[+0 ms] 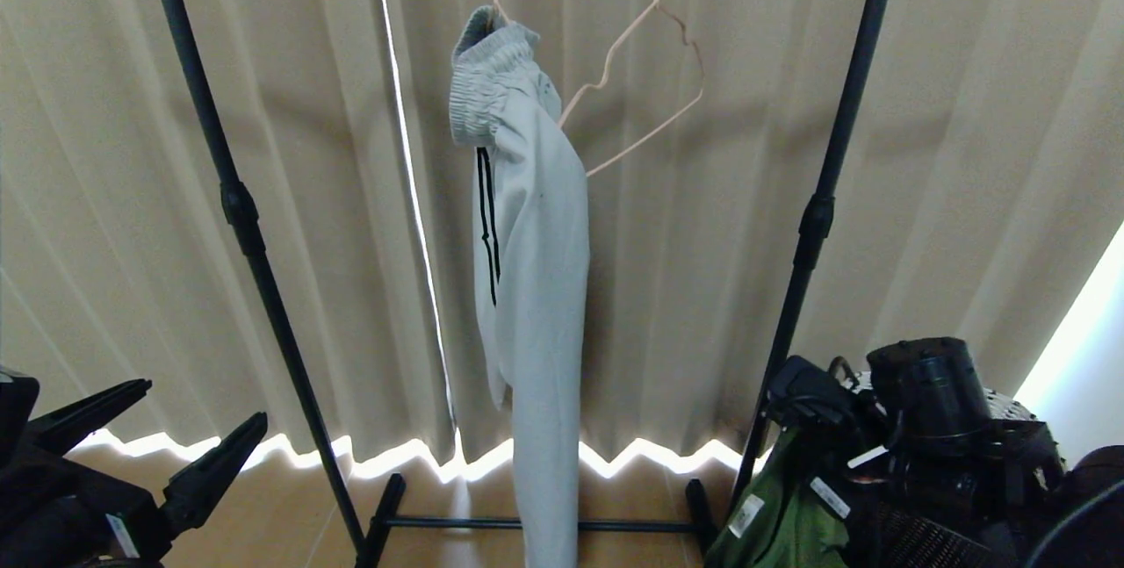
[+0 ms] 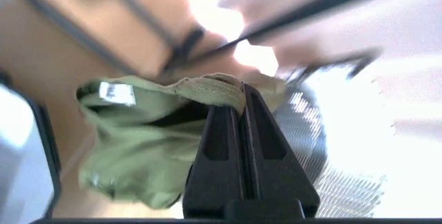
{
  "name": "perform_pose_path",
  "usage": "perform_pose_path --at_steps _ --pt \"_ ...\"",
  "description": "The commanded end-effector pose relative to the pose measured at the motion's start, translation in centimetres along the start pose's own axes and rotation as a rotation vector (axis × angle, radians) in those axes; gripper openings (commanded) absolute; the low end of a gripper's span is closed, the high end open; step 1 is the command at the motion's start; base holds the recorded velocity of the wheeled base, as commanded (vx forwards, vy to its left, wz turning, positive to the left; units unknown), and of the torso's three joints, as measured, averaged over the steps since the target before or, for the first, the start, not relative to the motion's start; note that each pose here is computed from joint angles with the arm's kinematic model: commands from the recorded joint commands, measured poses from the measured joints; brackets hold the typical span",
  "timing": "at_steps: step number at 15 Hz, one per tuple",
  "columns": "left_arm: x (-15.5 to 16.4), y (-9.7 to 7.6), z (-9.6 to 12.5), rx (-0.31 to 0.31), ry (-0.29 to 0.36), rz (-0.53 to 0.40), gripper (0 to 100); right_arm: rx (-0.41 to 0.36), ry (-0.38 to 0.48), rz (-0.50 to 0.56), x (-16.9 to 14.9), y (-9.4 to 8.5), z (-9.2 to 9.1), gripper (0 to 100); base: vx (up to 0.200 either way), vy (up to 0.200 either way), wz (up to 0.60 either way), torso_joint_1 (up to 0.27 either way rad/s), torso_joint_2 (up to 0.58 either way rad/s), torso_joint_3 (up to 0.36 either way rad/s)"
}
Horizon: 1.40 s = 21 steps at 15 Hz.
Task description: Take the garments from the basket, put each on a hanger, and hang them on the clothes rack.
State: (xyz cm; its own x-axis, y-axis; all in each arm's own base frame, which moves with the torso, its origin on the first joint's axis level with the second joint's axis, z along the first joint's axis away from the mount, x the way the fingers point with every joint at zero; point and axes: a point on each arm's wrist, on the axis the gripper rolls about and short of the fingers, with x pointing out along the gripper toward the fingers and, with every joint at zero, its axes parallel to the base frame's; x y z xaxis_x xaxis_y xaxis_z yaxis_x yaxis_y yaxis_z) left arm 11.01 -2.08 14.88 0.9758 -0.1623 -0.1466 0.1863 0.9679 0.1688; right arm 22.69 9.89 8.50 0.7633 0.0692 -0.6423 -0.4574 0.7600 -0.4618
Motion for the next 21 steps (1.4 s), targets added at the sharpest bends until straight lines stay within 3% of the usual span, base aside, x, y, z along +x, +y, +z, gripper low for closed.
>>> perform_pose_path --at_steps 1,8,11,17,20,21 --pt "0.0 0.0 -0.1 0.0 0.003 0.0 100 0.046 -0.163 -0.061 -3.3 -1.6 2.0 0 0.0 0.0 0.0 0.0 0.0 0.0" --pt "-0.2 0.0 -0.2 0.0 0.0 0.001 100 0.107 -0.272 -0.138 -6.0 -3.7 2.5 0 0.0 0.0 0.0 0.0 0.0 0.0" --pt "-0.1 0.0 0.0 -0.001 -0.002 -0.002 100 0.115 -0.27 -0.158 -6.1 -4.1 2.5 0 0.0 0.0 0.0 0.0 0.0 0.0" --pt "-0.2 0.1 0.9 -0.007 -0.046 0.001 100 0.139 -0.374 -0.207 -7.3 -5.7 5.1 0 0.0 0.0 0.0 0.0 0.0 0.0" --pt "-0.2 -0.8 1.0 -0.008 -0.059 -0.098 100 0.144 -0.397 -0.217 -7.7 -6.1 5.6 0 0.0 0.0 0.0 0.0 0.0 0.0" --pt "0.1 -1.7 1.0 -0.01 -0.057 -0.209 100 0.148 -0.418 -0.223 -8.1 -6.3 6.0 0 0.0 0.0 0.0 0.0 0.0 0.0"
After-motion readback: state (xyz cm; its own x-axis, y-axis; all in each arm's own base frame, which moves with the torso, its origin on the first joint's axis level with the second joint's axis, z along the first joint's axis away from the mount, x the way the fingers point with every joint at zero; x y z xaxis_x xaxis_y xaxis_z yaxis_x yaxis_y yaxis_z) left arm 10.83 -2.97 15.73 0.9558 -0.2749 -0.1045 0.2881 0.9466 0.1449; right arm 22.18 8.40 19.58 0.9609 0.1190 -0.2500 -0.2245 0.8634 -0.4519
